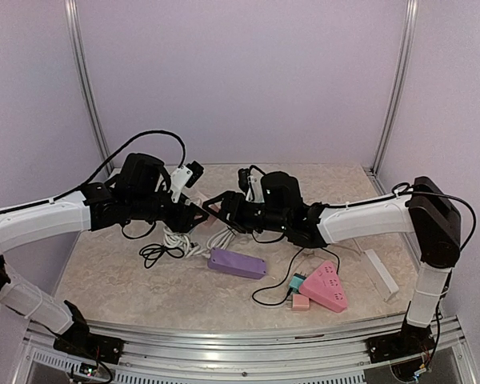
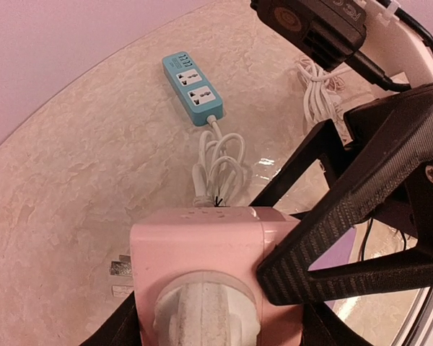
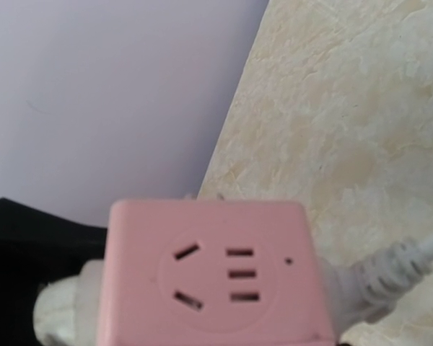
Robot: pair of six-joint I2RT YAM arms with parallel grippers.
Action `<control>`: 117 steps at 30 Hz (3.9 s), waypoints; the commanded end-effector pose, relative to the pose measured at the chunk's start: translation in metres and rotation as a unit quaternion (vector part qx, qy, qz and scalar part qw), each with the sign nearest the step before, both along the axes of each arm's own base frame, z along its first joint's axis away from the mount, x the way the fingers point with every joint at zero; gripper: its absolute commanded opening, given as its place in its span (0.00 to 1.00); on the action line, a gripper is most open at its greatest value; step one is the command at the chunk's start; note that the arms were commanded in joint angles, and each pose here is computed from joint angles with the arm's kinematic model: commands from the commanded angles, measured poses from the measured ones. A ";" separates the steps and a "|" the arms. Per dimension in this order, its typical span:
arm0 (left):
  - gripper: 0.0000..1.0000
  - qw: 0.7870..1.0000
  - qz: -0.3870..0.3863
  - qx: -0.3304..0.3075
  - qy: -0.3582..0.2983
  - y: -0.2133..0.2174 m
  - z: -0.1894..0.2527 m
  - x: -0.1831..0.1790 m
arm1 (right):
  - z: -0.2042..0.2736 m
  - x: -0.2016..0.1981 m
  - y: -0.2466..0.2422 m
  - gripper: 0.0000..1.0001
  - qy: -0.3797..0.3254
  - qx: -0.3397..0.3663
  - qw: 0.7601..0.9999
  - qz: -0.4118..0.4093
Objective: Pull the plug off the socket
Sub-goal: Remove the plug from the socket.
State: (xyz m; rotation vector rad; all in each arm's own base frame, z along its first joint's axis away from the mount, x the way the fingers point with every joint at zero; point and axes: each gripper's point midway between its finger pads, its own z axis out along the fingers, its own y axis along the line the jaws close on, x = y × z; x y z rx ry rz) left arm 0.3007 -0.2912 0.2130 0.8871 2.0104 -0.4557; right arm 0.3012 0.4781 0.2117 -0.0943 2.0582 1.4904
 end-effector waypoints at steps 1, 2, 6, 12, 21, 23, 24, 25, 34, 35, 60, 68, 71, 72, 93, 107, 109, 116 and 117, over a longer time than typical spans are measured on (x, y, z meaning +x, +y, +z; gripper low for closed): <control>0.00 0.991 -0.067 -0.091 -0.066 -0.026 0.057 -0.015 | 0.002 0.008 0.004 0.39 0.004 0.024 1.000 -0.006; 0.00 0.991 -0.071 -0.095 -0.069 -0.026 0.060 -0.017 | 0.002 0.008 0.003 0.30 0.004 0.025 1.000 -0.007; 0.13 0.991 -0.062 -0.094 -0.076 -0.022 0.065 -0.016 | 0.004 0.011 -0.005 0.07 0.002 0.024 0.999 -0.023; 0.88 0.987 -0.082 -0.114 -0.073 -0.025 0.073 -0.022 | 0.011 0.016 -0.033 0.00 -0.021 0.005 0.997 -0.076; 0.99 0.979 -0.104 -0.158 -0.081 -0.011 0.098 -0.026 | 0.020 0.023 -0.076 0.00 -0.080 -0.078 0.983 -0.146; 0.99 0.980 -0.095 -0.163 -0.063 -0.007 0.097 -0.016 | 0.022 0.022 -0.082 0.00 -0.090 -0.097 0.980 -0.151; 0.99 0.982 -0.090 -0.160 -0.048 -0.004 0.093 -0.012 | 0.025 0.023 -0.084 0.00 -0.096 -0.103 0.978 -0.155; 0.98 0.983 -0.088 -0.155 -0.034 -0.006 0.087 -0.006 | 0.027 0.023 -0.087 0.00 -0.101 -0.109 0.976 -0.157; 0.76 0.983 -0.118 -0.134 0.045 -0.027 0.051 0.000 | 0.038 0.022 -0.093 0.00 -0.130 -0.143 0.968 -0.161; 0.74 0.983 -0.116 -0.129 0.052 -0.028 0.045 0.002 | 0.040 0.022 -0.093 0.00 -0.132 -0.145 0.967 -0.161; 0.49 0.989 -0.078 -0.055 0.117 -0.050 -0.015 0.008 | 0.049 0.015 -0.074 0.00 -0.158 -0.159 0.964 -0.146; 0.40 0.988 -0.079 -0.056 0.123 -0.051 -0.018 0.008 | 0.056 0.010 -0.066 0.00 -0.174 -0.159 0.962 -0.138; 0.38 0.988 -0.076 -0.055 0.122 -0.050 -0.018 0.009 | 0.056 0.008 -0.064 0.00 -0.177 -0.162 0.961 -0.135; 0.38 0.988 -0.075 -0.054 0.122 -0.050 -0.018 0.009 | 0.056 0.007 -0.063 0.00 -0.177 -0.161 0.962 -0.134; 0.02 0.986 -0.096 -0.057 0.123 -0.054 -0.017 0.003 | 0.056 0.006 -0.061 0.00 -0.197 -0.182 0.954 -0.135; 0.00 0.982 -0.151 -0.066 0.087 -0.060 -0.002 -0.017 | 0.057 0.012 -0.072 0.00 -0.215 -0.160 0.958 -0.107; 0.00 0.981 -0.160 -0.070 0.084 -0.060 0.002 -0.021 | 0.056 0.011 -0.072 0.00 -0.210 -0.142 0.963 -0.088; 0.00 0.979 -0.168 -0.082 0.084 -0.060 0.008 -0.023 | 0.055 0.016 -0.076 0.00 -0.206 -0.134 0.966 -0.082; 0.00 0.979 -0.166 -0.081 0.083 -0.060 0.008 -0.023 | 0.056 0.016 -0.076 0.00 -0.207 -0.134 0.966 -0.083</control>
